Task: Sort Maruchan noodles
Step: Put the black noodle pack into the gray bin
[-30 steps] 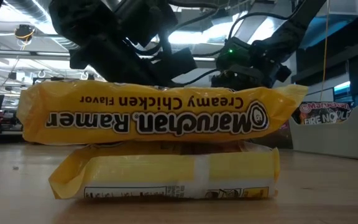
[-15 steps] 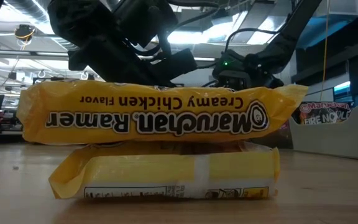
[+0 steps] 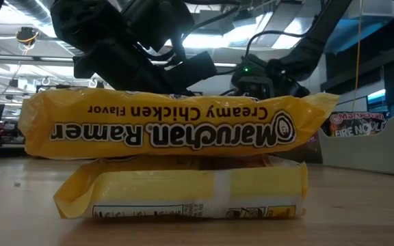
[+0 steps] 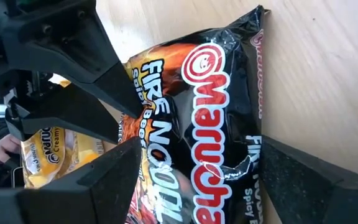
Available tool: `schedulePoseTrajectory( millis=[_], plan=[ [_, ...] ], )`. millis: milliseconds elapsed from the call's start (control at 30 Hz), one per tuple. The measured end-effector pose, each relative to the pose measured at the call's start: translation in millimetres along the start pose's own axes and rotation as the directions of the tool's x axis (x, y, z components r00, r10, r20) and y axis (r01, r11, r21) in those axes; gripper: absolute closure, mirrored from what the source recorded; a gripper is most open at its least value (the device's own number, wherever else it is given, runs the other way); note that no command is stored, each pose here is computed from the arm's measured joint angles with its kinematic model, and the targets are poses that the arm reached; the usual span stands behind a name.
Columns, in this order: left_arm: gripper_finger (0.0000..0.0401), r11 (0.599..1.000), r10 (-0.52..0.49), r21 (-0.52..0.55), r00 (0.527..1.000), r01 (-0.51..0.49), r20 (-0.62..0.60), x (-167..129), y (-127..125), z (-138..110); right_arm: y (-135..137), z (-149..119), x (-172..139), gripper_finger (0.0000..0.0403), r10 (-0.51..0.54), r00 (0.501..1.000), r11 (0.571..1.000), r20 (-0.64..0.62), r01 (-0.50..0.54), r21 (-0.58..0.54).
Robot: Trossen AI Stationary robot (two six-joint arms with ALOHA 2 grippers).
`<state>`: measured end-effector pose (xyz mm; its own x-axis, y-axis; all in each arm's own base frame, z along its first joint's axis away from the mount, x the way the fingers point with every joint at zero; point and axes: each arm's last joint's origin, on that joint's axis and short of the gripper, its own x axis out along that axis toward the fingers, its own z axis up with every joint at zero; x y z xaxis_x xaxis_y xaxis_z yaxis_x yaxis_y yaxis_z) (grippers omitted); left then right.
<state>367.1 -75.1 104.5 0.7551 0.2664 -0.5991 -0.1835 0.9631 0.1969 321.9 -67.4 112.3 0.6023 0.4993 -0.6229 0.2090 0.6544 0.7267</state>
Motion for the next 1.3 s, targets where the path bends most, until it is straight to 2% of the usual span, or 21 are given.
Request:
schedulePoseTrajectory(
  millis=[333, 667, 900, 1100, 1300],
  plan=[
    [0.0186, 1.000, 0.004, -0.001, 1.000, -0.004, 0.005, -0.1, 0.1, 0.6, 7.1, 8.1, -2.2, 0.0095, 0.008, 0.999, 1.000, -0.035, -0.008, 0.003],
    [0.0186, 1.000, 0.008, 0.022, 1.000, -0.008, 0.007, -1.4, -1.6, 1.0, 18.9, 19.0, -10.9, 0.0095, -0.145, 0.982, 0.988, -0.124, 0.136, -0.077],
    [0.0186, 1.000, -0.001, 0.027, 1.000, 0.001, 0.009, -10.8, -1.7, 6.7, 25.5, 24.9, -19.2, 0.0095, -0.251, 0.960, 0.965, -0.127, 0.237, -0.114],
    [0.0186, 1.000, -0.014, 0.026, 0.999, 0.013, 0.047, -29.8, -4.2, 20.6, 24.9, 23.0, -20.8, 0.0095, -0.269, 0.953, 0.959, -0.136, 0.252, -0.129],
    [0.0186, 0.999, -0.040, -0.012, 0.999, 0.040, 0.010, -36.2, -9.5, 17.4, 25.2, 24.5, -20.5, 0.0095, -0.265, 0.956, 0.959, -0.122, 0.248, -0.138]
  ],
)
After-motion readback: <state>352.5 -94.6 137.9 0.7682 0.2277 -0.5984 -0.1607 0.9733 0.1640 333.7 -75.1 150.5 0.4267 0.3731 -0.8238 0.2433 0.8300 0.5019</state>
